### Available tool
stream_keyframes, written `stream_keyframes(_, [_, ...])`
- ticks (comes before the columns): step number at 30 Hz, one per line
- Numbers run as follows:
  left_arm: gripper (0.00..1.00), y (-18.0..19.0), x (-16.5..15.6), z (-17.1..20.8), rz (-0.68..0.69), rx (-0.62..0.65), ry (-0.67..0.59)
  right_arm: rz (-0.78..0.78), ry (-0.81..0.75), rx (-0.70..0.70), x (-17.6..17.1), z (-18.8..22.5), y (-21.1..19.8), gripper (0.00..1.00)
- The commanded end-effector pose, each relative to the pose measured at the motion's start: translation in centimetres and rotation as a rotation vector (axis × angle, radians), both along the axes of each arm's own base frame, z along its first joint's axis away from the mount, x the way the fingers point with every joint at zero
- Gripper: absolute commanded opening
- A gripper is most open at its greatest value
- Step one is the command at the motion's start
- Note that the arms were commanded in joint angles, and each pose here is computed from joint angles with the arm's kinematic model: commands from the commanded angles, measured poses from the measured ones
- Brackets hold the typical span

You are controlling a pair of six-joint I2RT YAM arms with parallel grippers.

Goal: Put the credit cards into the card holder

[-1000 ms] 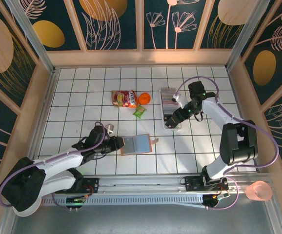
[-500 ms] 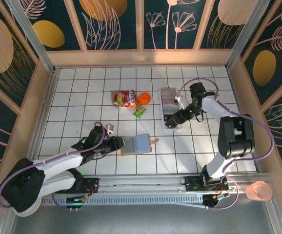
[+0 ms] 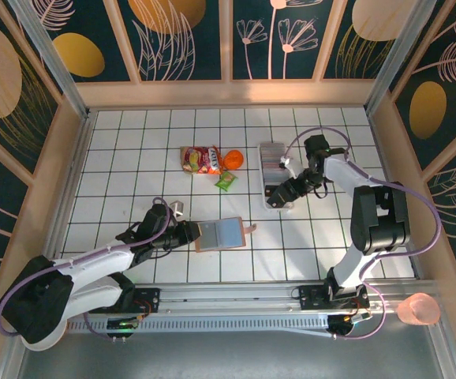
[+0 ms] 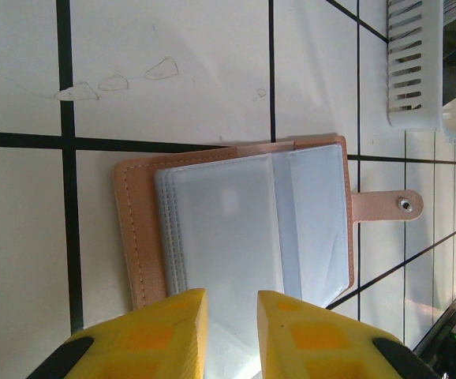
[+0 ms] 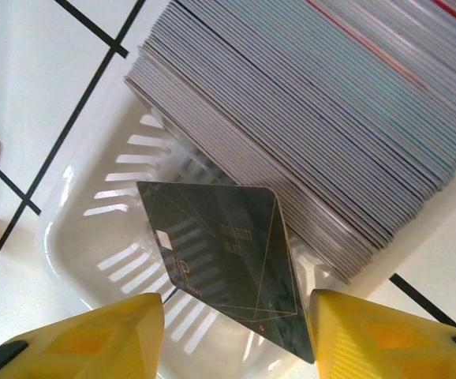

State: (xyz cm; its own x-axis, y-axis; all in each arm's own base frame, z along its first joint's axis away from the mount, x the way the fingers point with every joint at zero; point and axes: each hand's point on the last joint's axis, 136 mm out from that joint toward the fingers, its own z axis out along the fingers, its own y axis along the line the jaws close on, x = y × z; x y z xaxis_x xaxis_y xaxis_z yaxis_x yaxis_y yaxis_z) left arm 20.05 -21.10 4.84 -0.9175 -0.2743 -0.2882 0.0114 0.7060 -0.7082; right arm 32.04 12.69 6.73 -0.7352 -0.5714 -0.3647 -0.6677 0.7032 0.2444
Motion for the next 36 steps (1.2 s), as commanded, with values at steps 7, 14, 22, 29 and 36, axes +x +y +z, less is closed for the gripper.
stream_keyframes(7, [0.23,-0.2,-0.5,-0.2,-0.026,0.001,0.001,0.041,-0.002,0.050,-1.3,1.7,1.4,0.48])
stream_keyframes(14, [0.22,-0.2,-0.5,-0.3,-0.028,-0.001,0.002,0.043,0.002,0.040,-1.4,1.5,1.4,0.29])
stream_keyframes(22, [0.23,-0.3,0.1,1.1,-0.011,-0.012,-0.030,0.064,-0.025,0.067,-2.2,3.1,2.1,0.00])
stream_keyframes(29, [0.37,-0.4,1.3,7.1,0.046,-0.114,-0.148,0.039,-0.225,0.254,-4.2,11.5,3.6,0.00])
stream_keyframes(36, [0.68,-1.2,2.8,18.3,0.125,-0.426,-0.340,-0.495,-0.411,0.686,-4.4,20.9,3.3,0.00])
